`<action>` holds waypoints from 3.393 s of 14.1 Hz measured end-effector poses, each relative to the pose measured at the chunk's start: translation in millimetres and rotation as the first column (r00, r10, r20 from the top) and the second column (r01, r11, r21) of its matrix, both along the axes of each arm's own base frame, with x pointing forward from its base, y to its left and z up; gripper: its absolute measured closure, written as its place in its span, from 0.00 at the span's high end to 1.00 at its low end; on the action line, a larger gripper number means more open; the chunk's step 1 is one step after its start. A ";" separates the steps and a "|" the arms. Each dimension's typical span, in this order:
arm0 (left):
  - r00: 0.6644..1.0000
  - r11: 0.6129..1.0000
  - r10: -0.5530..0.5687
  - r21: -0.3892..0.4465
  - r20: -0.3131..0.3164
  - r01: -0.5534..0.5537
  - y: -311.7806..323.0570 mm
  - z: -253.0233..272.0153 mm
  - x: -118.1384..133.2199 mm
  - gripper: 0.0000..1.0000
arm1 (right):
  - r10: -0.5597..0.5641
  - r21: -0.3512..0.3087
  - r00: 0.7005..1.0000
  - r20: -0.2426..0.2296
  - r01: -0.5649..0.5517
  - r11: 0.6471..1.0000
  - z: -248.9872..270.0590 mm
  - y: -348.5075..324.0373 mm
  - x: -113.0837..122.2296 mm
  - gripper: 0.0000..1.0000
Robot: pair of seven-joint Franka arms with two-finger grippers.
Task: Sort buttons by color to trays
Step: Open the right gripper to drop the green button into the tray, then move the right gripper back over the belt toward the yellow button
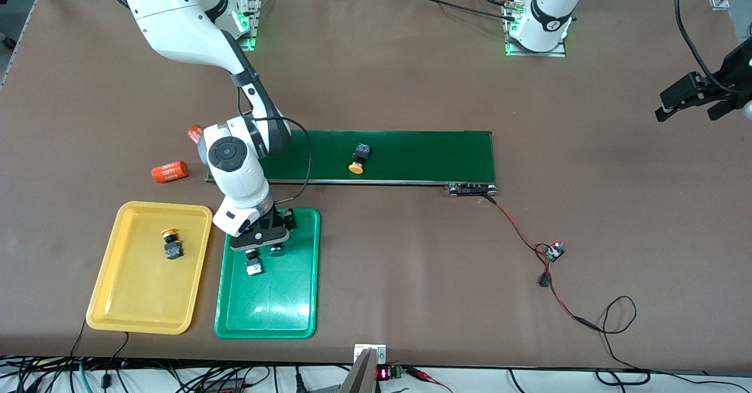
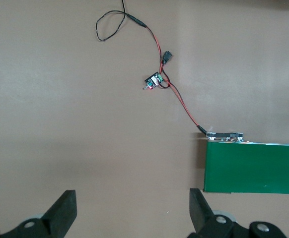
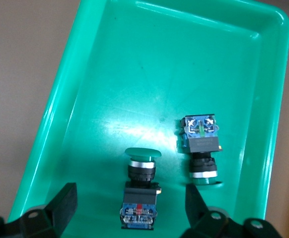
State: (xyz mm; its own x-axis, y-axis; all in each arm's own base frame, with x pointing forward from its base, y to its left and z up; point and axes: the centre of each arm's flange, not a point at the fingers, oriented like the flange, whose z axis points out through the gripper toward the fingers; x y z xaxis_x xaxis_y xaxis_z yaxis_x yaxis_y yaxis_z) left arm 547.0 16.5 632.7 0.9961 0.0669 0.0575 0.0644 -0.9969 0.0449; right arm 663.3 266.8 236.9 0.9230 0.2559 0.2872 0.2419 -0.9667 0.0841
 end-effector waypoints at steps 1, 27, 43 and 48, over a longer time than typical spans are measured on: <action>1.000 1.000 0.000 0.000 0.000 0.000 0.0 0.0 0.0 1.00 | 0.001 0.000 1.000 0.001 -0.001 1.000 0.1 0.6 -0.2 0.98; 1.000 1.000 0.000 0.001 -0.010 0.000 -0.1 -6.7 3.8 1.00 | -0.511 -0.079 0.791 -0.336 0.517 0.852 134.8 16.7 -62.8 1.00; 0.999 0.999 0.032 0.002 -0.019 -0.032 17.5 -12.2 5.8 1.00 | -0.402 -0.035 0.835 -0.374 0.421 0.906 142.0 3.6 -97.9 1.00; 0.999 0.999 0.032 0.002 -0.021 -0.032 17.5 -14.3 7.1 1.00 | -0.370 -0.027 0.851 -0.374 0.388 0.921 102.8 28.3 -102.2 1.00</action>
State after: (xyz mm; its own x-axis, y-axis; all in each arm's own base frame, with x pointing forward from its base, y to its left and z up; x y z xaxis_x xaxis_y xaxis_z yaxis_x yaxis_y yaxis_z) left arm 554.2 34.0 618.5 0.9945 0.0985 0.0366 0.0970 -0.9944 0.0417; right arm 561.0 295.1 339.7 0.9863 -0.1407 -0.0858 -0.1400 -0.9901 0.0137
